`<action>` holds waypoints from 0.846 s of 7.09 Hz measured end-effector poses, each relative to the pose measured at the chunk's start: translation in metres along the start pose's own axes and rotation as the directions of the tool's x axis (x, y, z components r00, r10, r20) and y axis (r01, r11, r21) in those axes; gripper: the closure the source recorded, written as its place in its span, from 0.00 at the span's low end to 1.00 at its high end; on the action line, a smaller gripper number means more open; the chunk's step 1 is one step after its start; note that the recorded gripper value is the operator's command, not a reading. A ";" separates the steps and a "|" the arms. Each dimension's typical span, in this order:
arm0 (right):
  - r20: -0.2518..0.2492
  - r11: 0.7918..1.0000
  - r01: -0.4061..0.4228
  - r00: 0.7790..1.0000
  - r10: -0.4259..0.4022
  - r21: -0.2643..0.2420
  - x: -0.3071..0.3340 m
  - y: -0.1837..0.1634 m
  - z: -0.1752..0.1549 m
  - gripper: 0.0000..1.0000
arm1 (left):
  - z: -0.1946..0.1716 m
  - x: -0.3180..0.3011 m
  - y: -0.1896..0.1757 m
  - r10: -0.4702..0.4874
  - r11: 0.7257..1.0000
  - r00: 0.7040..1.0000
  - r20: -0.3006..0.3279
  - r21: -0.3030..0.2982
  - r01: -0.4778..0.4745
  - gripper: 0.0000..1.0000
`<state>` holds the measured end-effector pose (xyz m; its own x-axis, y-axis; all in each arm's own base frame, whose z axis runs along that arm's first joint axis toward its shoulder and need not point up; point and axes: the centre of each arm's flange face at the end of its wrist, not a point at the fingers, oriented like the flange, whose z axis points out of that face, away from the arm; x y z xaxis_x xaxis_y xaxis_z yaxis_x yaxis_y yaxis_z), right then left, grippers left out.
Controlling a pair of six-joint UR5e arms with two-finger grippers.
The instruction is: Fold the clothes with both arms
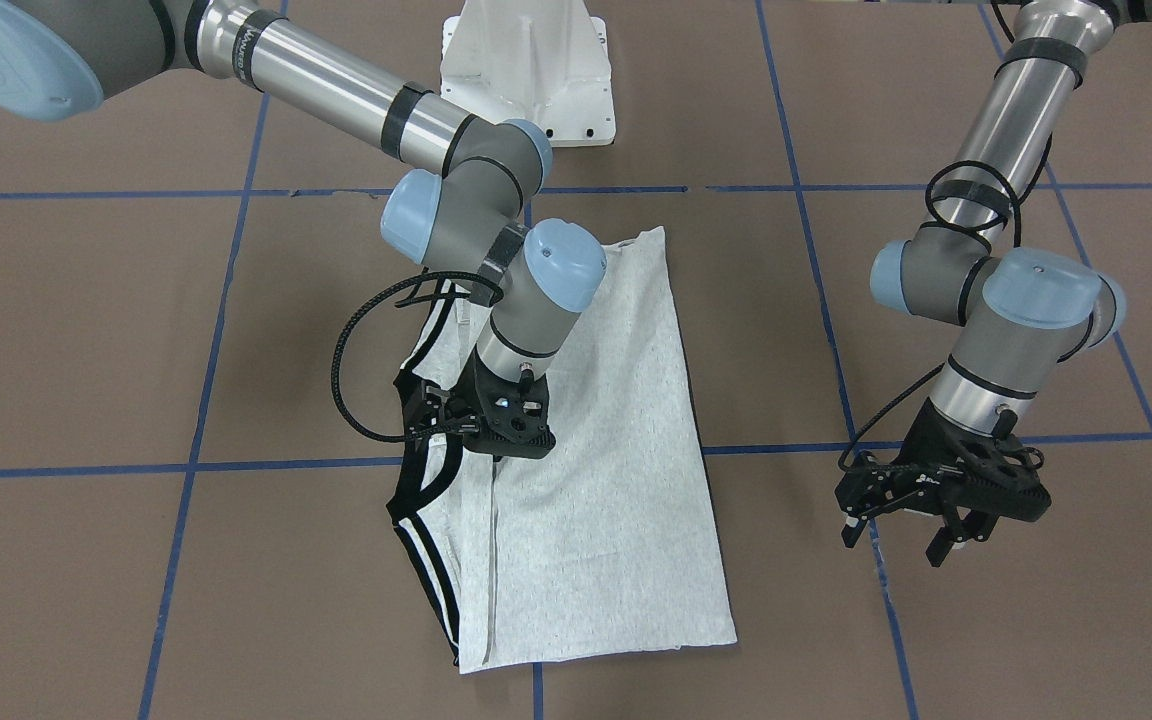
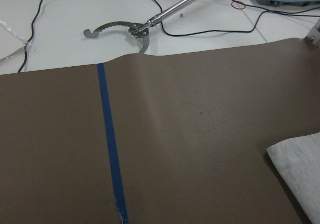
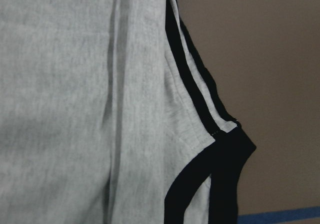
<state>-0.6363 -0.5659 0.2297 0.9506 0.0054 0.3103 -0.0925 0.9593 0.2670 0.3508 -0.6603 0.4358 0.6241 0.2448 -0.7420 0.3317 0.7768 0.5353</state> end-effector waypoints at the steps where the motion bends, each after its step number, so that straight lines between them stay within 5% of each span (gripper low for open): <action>1: -0.029 0.999 0.036 0.999 -0.036 -0.013 0.010 -0.007 -0.002 0.00 | 0.001 0.001 0.001 0.000 1.000 1.000 -0.001 -0.002 0.000 0.00; 6: -0.114 0.995 0.089 0.989 -0.094 -0.051 0.078 0.016 0.025 0.00 | 0.002 0.005 0.006 0.004 1.000 1.000 -0.009 -0.004 -0.004 0.00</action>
<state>-0.5712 -0.5575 0.2806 0.9827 -0.0529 0.1775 0.0076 0.9690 0.2468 0.3573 -0.6560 0.4363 0.6189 0.2535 -0.7435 0.3262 0.7781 0.5368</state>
